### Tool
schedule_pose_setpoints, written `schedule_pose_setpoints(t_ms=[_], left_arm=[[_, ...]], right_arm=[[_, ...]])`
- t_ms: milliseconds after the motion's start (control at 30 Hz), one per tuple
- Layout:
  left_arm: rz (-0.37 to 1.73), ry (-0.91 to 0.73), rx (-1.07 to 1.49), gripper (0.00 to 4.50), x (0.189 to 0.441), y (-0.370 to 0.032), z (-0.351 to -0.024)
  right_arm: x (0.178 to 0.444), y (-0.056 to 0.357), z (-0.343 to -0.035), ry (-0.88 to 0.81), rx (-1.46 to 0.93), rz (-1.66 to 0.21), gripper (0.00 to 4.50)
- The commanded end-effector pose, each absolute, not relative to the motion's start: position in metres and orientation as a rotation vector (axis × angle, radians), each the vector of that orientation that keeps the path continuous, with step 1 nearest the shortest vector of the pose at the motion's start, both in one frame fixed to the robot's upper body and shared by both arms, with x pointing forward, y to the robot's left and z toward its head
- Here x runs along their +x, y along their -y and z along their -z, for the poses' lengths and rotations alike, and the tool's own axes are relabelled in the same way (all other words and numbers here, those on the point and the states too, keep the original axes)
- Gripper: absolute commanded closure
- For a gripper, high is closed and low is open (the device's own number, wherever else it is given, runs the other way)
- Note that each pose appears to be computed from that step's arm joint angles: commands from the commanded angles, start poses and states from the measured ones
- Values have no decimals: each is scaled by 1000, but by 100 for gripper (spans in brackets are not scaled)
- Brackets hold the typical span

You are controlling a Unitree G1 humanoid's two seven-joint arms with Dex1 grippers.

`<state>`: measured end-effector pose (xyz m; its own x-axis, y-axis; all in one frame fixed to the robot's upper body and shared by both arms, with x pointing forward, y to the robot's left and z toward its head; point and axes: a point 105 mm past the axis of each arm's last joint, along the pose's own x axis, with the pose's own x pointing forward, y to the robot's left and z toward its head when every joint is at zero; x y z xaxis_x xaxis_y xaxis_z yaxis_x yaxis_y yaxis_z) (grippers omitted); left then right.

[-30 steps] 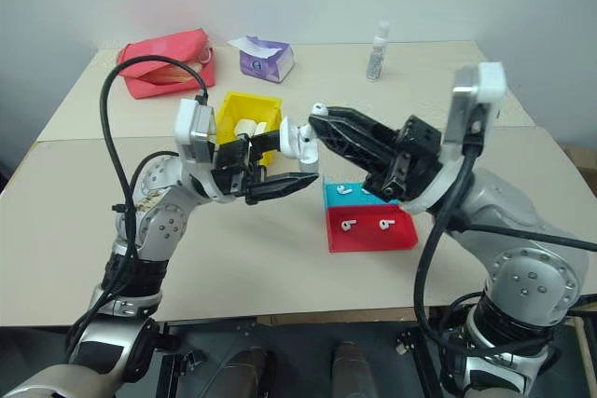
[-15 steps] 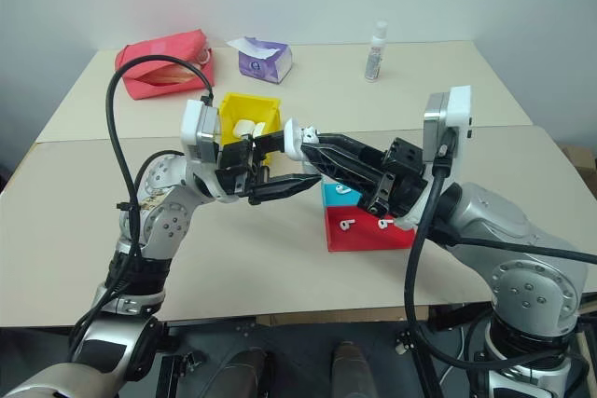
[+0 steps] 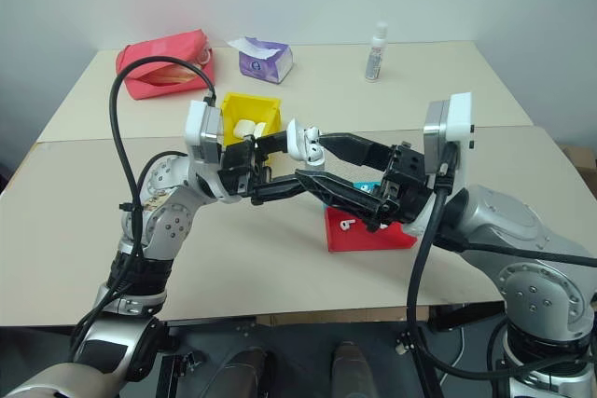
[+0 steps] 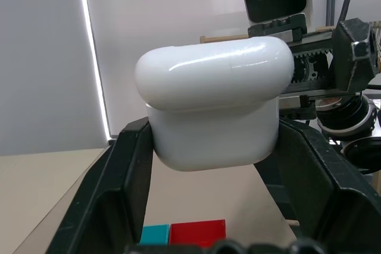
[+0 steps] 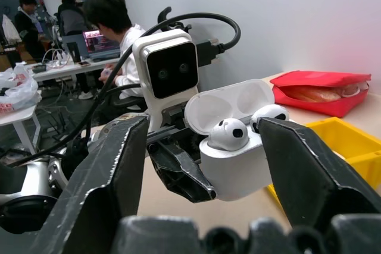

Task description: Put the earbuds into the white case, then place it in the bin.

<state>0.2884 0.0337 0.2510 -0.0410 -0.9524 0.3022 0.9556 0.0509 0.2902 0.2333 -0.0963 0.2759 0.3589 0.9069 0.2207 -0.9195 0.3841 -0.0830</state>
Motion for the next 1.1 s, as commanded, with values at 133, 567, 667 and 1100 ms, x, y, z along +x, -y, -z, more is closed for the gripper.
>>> schedule_pose_setpoints(t_ms=[133, 567, 667, 1100], left_arm=[[1527, 504, 21, 167, 288, -37, -256], [1474, 408, 182, 167, 313, -15, -222], [1506, 418, 208, 167, 309, -6, -220], [1449, 493, 160, 167, 308, -10, -234]], right_arm=[[217, 108, -288, 297, 50, -1220, 120], [245, 98, -309, 204, -397, -1107, 447], [249, 89, -309, 125, -539, -1146, 447], [269, 106, -289, -95, -747, -1143, 447]])
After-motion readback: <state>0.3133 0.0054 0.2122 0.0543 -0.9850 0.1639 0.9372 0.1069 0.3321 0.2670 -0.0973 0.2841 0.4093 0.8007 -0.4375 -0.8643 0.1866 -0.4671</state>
